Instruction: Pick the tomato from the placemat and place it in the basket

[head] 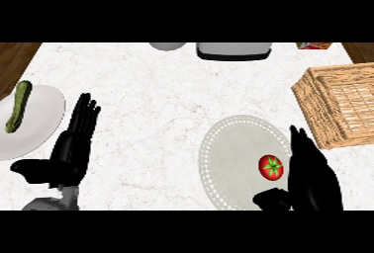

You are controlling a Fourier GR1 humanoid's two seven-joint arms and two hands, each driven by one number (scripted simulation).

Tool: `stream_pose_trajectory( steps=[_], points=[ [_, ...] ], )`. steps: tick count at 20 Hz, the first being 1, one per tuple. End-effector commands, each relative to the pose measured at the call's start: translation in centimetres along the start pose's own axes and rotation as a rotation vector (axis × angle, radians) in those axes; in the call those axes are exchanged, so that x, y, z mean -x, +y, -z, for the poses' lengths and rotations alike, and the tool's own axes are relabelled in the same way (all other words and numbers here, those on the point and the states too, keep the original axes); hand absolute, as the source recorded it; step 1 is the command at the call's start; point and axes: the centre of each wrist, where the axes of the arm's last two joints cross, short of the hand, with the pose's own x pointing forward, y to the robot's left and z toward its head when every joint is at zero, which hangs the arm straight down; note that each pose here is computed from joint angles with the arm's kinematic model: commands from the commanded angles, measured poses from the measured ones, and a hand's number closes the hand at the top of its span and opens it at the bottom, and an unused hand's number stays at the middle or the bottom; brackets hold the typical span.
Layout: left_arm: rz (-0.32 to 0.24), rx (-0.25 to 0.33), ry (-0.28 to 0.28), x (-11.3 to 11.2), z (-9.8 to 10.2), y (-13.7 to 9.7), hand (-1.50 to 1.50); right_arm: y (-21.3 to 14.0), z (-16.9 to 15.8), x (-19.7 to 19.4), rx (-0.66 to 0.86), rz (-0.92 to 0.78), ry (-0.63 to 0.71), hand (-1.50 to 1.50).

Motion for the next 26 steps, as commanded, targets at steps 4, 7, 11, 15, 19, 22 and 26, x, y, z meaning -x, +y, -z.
stream_pose_trajectory(
  steps=[4,7,11,15,19,22,26],
  points=[
    [-0.014,0.002,0.003,0.2,-0.2,0.0,0.00,0.8,1.3,0.3,0.021,0.009,0.118,-1.50],
    [-0.001,-0.003,-0.005,-0.2,0.3,-0.5,0.00,1.3,0.8,0.3,0.013,0.014,0.123,-1.50],
    [0.003,0.005,0.011,-0.3,0.1,0.4,0.00,2.6,1.5,-0.7,0.006,0.012,0.137,-1.50],
    [0.000,0.001,-0.001,-0.3,-0.9,-0.5,0.00,3.8,3.1,-1.6,-0.013,-0.021,0.134,-1.50],
    [0.000,-0.003,0.014,-0.9,0.7,-0.2,0.00,3.8,3.8,1.2,-0.055,-0.024,0.166,-1.50],
    [0.000,-0.005,0.002,0.7,-1.4,-1.3,0.00,3.3,3.8,-0.7,-0.048,-0.018,0.150,-1.50],
    [0.004,-0.010,0.003,0.6,-0.8,0.4,0.00,4.3,4.7,0.8,-0.063,-0.011,0.152,-1.50]
  ],
)
